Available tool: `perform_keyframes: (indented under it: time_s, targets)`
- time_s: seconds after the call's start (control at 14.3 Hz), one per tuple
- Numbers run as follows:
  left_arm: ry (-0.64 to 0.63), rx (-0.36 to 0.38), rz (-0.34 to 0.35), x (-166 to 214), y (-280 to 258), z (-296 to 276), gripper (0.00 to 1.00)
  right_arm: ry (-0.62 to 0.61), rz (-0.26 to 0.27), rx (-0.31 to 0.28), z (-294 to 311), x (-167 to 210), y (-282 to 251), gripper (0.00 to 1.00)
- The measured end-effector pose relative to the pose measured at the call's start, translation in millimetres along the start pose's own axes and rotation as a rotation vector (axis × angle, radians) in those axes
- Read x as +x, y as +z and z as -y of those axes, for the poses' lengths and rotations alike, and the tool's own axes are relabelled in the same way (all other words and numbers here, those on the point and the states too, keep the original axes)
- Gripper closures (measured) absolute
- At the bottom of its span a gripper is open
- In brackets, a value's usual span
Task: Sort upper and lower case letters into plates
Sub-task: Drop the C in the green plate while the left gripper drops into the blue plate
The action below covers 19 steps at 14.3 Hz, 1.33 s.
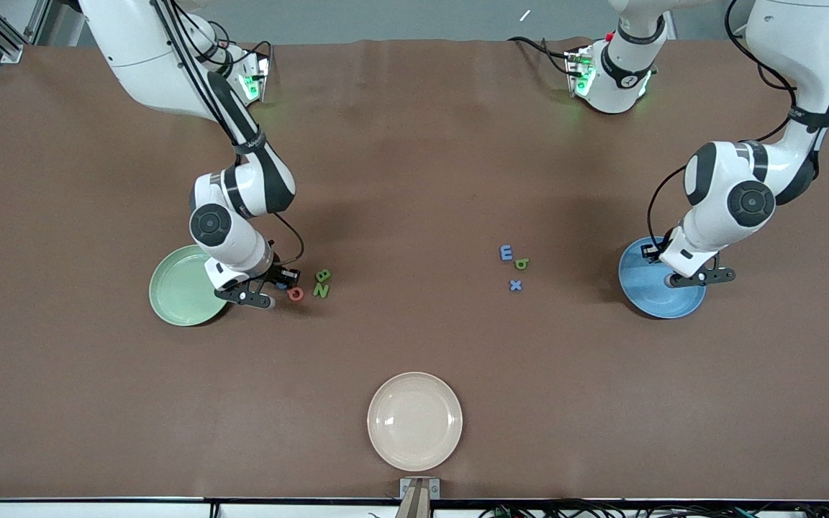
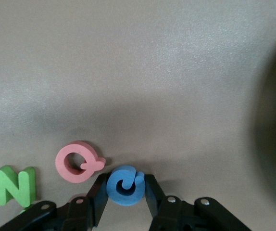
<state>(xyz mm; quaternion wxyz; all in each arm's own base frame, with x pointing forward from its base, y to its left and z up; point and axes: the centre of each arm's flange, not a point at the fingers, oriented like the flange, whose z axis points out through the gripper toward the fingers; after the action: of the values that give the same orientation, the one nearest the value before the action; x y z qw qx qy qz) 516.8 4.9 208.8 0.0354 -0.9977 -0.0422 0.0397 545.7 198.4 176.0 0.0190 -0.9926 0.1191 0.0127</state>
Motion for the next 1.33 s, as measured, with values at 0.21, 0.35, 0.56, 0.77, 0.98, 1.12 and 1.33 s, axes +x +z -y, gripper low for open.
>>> perform_keyframes:
  time_s: [0.21, 0.35, 0.56, 0.77, 0.98, 1.12, 1.33]
  targets:
    - [-0.005, -0.011, 0.007, -6.4, 18.5, 3.1, 0.73, 0.02, 0.024, -0.015, -5.4, 7.1, -3.5, 0.63]
    - [-0.004, -0.012, 0.01, -8.1, 21.5, 2.9, 0.73, 0.045, 0.088, -0.049, -14.5, 21.5, -15.0, 0.63]
    - [-0.002, -0.016, 0.001, -9.3, 23.4, 1.8, 0.73, 0.048, 0.139, -0.079, -35.8, 53.7, -49.4, 0.63]
    - [-0.002, -0.018, 0.0, -10.5, 26.2, 1.7, 0.72, -0.023, 0.16, -0.073, -84.7, 77.2, -68.6, 0.63]
    - [-0.002, -0.02, -0.012, -8.6, 24.1, 1.5, 0.48, -0.043, 0.171, -0.061, -130.2, 86.2, -62.9, 0.63]
    - [0.002, -0.023, -0.038, -3.6, 14.7, -1.0, 0.3, -0.041, 0.165, -0.064, -139.0, 77.9, -47.3, 0.64]
    - [0.051, -0.029, -0.07, 5.9, -14.0, -28.3, 0.01, -0.04, 0.176, -0.069, -142.1, 68.4, -34.2, 0.64]
